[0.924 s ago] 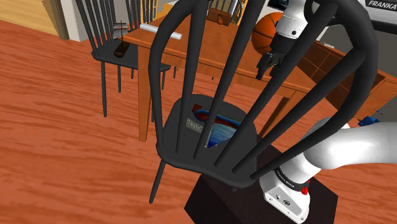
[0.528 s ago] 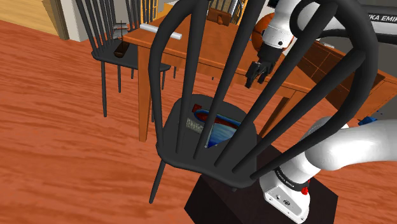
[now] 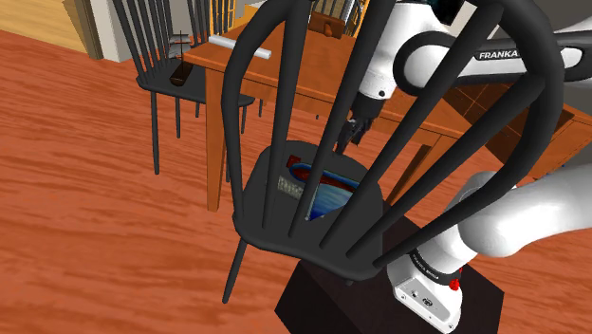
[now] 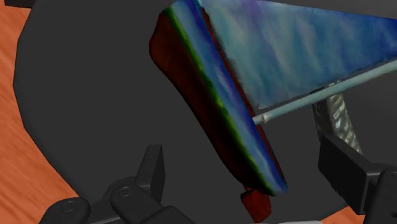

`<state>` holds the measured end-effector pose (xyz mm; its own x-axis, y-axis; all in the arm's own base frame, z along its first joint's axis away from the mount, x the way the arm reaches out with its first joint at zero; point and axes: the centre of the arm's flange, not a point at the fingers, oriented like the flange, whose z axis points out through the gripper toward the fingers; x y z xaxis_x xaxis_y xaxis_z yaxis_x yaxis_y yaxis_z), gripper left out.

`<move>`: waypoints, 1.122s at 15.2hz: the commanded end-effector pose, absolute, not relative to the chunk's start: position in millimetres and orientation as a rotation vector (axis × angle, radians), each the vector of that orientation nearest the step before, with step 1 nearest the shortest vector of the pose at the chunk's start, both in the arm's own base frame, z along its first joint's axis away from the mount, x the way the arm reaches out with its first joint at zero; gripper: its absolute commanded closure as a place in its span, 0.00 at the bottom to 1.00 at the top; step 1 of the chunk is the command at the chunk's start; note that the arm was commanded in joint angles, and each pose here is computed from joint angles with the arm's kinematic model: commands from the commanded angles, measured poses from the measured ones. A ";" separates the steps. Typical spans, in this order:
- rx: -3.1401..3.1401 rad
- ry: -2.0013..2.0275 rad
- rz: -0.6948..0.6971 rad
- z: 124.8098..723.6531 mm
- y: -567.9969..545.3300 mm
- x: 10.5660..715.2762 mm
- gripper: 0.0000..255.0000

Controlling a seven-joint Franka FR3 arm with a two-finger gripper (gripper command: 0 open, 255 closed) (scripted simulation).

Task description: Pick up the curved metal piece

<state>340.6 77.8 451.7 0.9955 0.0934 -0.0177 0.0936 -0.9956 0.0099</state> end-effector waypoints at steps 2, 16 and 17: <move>3.135 0.245 -0.024 423.6 105.0 342.9 0.00; 3.138 0.543 -0.027 324.5 190.8 348.7 0.00; 3.138 0.543 -0.027 319.3 190.8 348.7 0.00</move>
